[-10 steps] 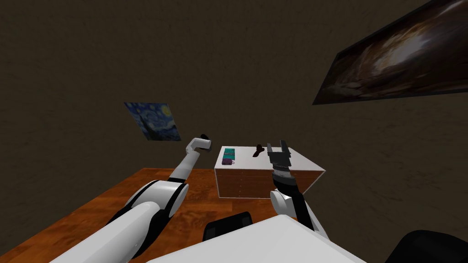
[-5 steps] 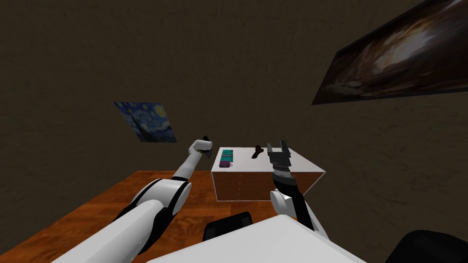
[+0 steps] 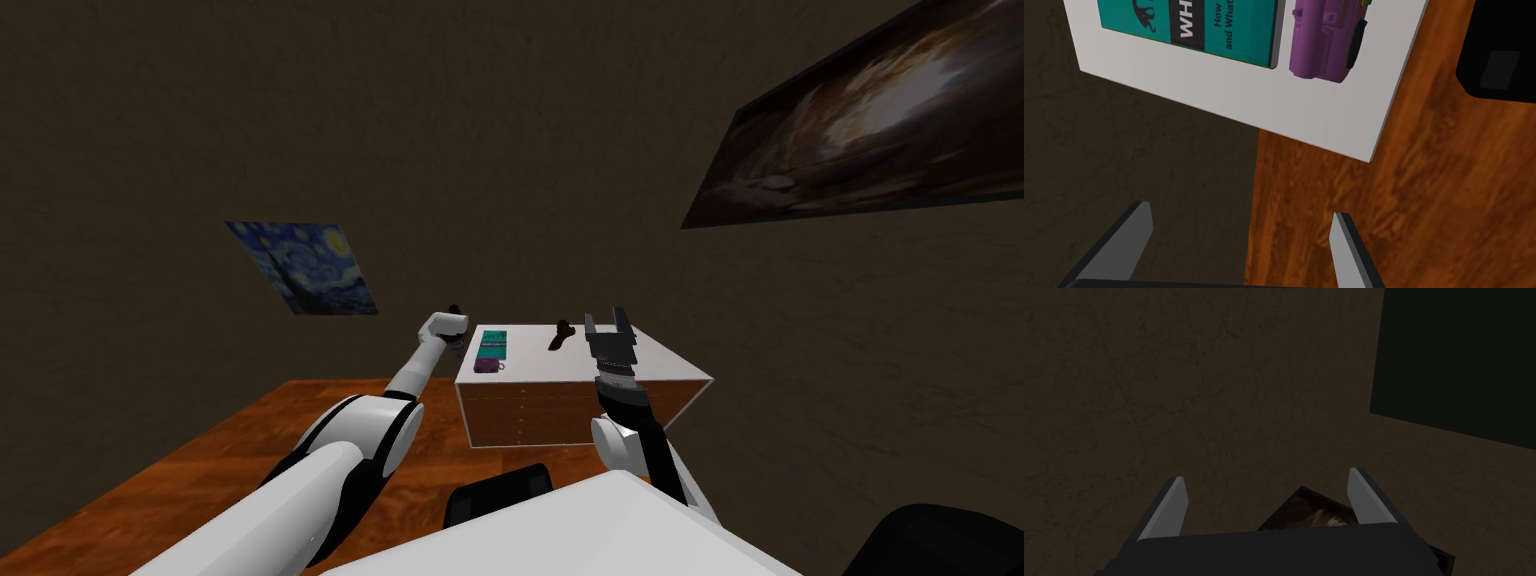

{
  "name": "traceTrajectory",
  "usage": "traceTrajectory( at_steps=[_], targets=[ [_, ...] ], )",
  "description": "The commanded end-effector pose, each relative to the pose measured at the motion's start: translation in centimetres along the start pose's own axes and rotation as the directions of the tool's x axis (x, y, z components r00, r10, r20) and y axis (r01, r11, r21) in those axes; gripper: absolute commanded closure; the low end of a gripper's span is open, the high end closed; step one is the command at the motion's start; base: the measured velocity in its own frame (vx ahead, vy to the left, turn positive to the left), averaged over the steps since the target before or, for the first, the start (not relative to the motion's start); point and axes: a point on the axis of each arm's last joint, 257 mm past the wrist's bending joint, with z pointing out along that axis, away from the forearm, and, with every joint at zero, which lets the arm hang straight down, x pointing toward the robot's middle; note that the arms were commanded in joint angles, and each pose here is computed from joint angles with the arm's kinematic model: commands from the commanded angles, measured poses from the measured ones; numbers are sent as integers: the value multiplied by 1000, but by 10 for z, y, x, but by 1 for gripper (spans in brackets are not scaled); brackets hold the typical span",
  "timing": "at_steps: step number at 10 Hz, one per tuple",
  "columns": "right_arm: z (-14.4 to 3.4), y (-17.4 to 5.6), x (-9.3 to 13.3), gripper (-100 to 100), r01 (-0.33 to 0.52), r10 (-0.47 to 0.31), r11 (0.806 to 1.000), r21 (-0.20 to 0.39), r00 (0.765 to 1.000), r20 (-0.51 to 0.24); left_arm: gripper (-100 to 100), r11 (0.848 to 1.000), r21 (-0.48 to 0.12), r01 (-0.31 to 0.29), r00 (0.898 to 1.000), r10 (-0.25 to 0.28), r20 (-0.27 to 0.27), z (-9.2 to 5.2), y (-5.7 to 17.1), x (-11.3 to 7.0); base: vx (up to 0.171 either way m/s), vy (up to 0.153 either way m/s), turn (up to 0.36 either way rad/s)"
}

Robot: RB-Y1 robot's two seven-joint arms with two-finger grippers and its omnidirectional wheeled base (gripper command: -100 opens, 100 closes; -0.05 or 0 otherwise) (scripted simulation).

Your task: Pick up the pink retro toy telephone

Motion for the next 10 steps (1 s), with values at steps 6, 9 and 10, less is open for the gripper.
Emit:
traceTrajectory(
  at_steps=[6,9,10],
  targets=[
    [0,0,0,0,0,0,1000,0,1000,0,-100,956,-283,-73,996,53,-78,38,108,53,119,-41,-40],
    [0,0,0,0,0,0,1000,0,1000,0,-100,928,-360,-97,992,61,-111,48,147,73,124,-41,-33],
    [0,0,0,0,0,0,1000,0,1000,0,-100,936,-340,-91,993,59,-105,45,138,68,31,-3,-3]
  ],
)
